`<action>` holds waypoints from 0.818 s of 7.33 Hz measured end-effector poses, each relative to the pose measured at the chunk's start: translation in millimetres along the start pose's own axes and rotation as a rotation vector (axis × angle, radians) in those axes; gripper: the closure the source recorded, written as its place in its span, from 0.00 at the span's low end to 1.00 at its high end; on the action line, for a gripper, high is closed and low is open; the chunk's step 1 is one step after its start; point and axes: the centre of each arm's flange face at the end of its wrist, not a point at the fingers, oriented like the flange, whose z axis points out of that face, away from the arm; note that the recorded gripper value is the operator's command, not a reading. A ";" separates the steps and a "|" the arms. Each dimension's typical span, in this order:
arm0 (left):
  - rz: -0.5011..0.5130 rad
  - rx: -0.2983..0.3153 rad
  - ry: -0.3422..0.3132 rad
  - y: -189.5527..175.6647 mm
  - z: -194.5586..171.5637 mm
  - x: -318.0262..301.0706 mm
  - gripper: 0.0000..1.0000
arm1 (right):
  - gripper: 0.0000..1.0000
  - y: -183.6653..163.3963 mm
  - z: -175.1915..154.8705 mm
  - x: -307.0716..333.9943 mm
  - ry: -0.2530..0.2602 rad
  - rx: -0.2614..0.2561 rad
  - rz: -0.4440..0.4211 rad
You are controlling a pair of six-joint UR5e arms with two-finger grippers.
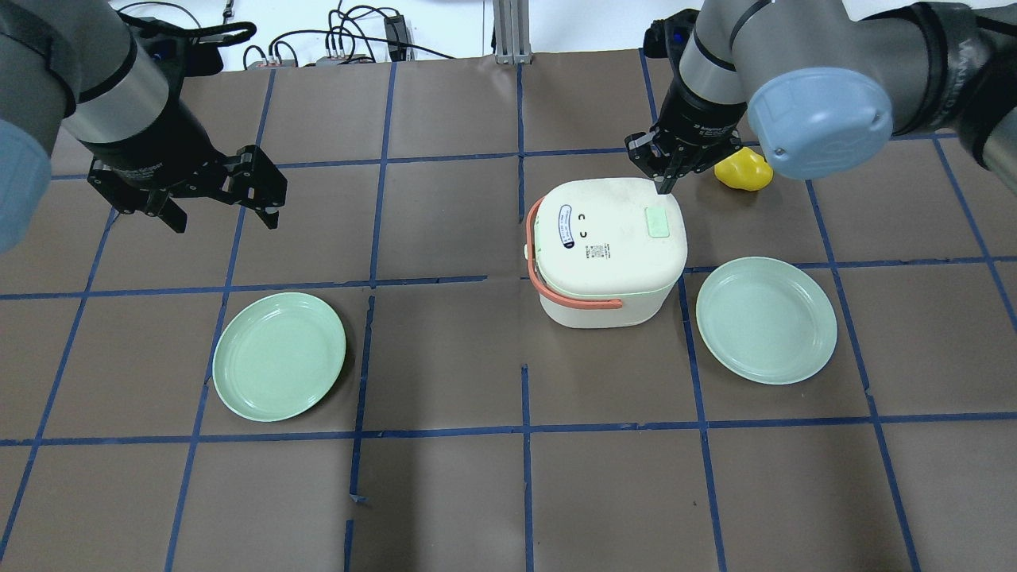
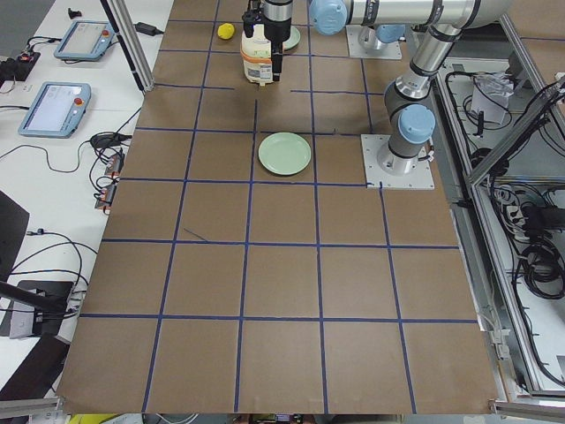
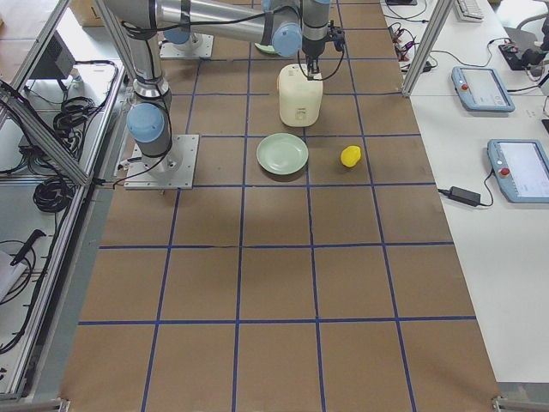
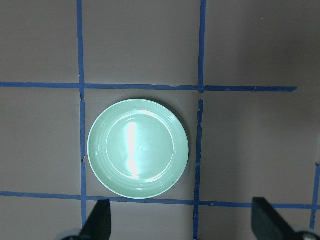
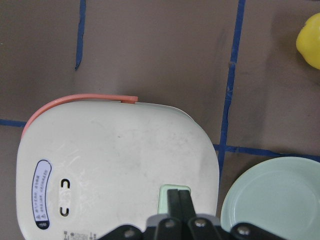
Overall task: Press rice cooker button
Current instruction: 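Move the right gripper over the rice cooker's green lid button, then press down on the green lid button with the closed right gripper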
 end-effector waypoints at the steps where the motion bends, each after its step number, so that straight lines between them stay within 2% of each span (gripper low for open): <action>1: 0.000 0.000 0.000 0.0 0.0 0.0 0.00 | 0.94 0.0 0.9 -0.2 0.000 0.000 -0.001; 6: 0.000 0.000 0.000 0.0 0.1 0.0 0.00 | 0.94 5.2 15.7 0.6 -0.001 -0.007 -0.004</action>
